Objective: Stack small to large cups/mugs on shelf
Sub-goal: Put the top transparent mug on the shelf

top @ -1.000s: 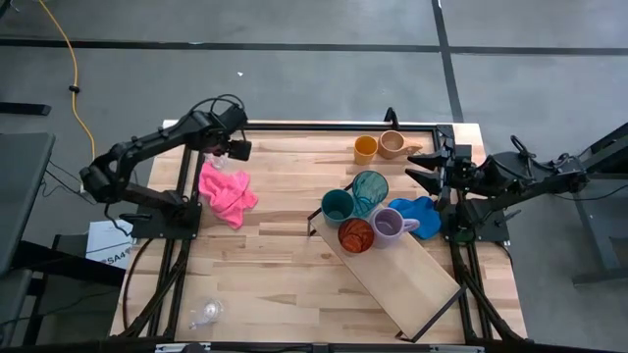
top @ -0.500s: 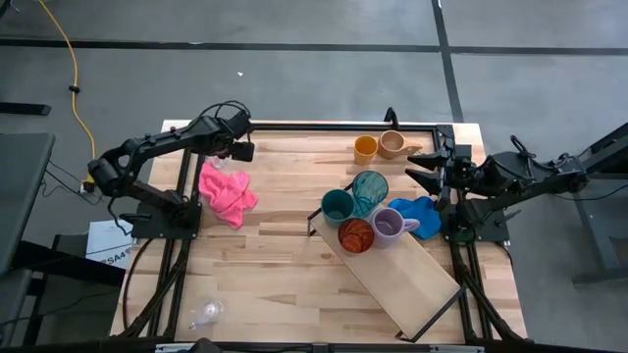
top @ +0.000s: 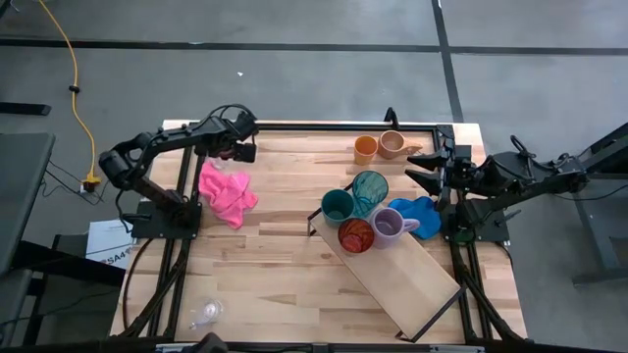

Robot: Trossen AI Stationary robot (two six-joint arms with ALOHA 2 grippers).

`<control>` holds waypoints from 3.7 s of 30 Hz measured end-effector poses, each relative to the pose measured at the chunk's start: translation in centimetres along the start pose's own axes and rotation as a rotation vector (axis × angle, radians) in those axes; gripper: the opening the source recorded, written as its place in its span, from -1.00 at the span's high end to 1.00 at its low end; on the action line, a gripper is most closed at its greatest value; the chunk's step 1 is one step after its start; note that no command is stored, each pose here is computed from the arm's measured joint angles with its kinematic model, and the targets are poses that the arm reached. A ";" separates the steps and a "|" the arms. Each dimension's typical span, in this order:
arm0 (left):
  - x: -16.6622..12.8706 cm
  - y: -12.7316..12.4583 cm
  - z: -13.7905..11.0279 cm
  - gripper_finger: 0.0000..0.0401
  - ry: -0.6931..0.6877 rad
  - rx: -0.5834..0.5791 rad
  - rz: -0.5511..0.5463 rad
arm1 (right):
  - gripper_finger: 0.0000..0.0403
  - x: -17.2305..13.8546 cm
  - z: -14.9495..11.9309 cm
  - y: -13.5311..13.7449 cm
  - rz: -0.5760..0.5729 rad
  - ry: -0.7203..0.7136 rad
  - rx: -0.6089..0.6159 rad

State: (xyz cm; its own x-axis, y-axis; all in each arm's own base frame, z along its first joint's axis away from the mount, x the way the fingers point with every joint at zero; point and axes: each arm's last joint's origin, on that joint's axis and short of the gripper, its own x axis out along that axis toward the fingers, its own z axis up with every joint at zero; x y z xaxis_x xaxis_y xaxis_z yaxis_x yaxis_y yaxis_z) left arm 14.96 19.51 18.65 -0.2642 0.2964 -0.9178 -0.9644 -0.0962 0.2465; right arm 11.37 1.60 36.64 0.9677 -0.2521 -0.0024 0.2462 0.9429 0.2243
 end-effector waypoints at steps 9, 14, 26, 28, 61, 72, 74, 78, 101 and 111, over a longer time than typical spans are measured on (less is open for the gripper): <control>0.3 -0.2 0.0 0.76 0.006 -0.015 0.002 | 0.12 0.0 0.0 0.0 0.001 0.000 0.000; 0.3 -0.2 0.1 0.95 0.001 -0.016 0.000 | 0.12 0.0 0.0 0.0 0.001 0.000 0.000; -2.2 0.5 0.2 0.99 -0.061 0.033 -0.111 | 0.12 0.0 0.0 0.0 0.001 0.000 0.000; -3.4 0.4 0.5 0.99 -0.097 0.044 -0.147 | 0.12 0.0 0.0 0.0 0.001 0.001 -0.001; -11.6 -22.2 -3.2 1.00 -0.233 0.710 -0.463 | 0.12 0.0 0.0 0.0 0.001 0.000 0.037; -11.2 -23.6 -4.1 1.00 -0.204 0.753 -0.554 | 0.12 0.0 0.0 0.0 0.001 -0.002 0.039; -11.2 -23.5 -4.1 1.00 -0.203 0.756 -0.554 | 0.12 0.0 0.0 0.0 0.001 -0.003 0.039; -10.3 -23.8 -4.4 1.00 -0.179 0.797 -0.523 | 0.12 0.0 0.0 0.0 0.002 -0.003 0.047; -9.3 -24.8 -4.7 0.99 -0.154 0.856 -0.567 | 0.12 0.0 0.0 0.0 0.001 -0.003 0.044; -9.3 -24.8 -4.7 0.46 -0.153 0.857 -0.567 | 0.12 0.0 0.0 0.0 0.001 -0.003 0.043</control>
State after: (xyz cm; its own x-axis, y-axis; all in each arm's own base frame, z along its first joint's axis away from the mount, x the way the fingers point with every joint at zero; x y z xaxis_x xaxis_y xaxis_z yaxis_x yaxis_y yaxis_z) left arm 41.37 14.64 19.63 0.2898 0.2105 -0.9337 -0.6194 0.7849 -0.0153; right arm 11.37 1.60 36.66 0.9678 -0.2517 0.0007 0.2424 0.9329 0.2663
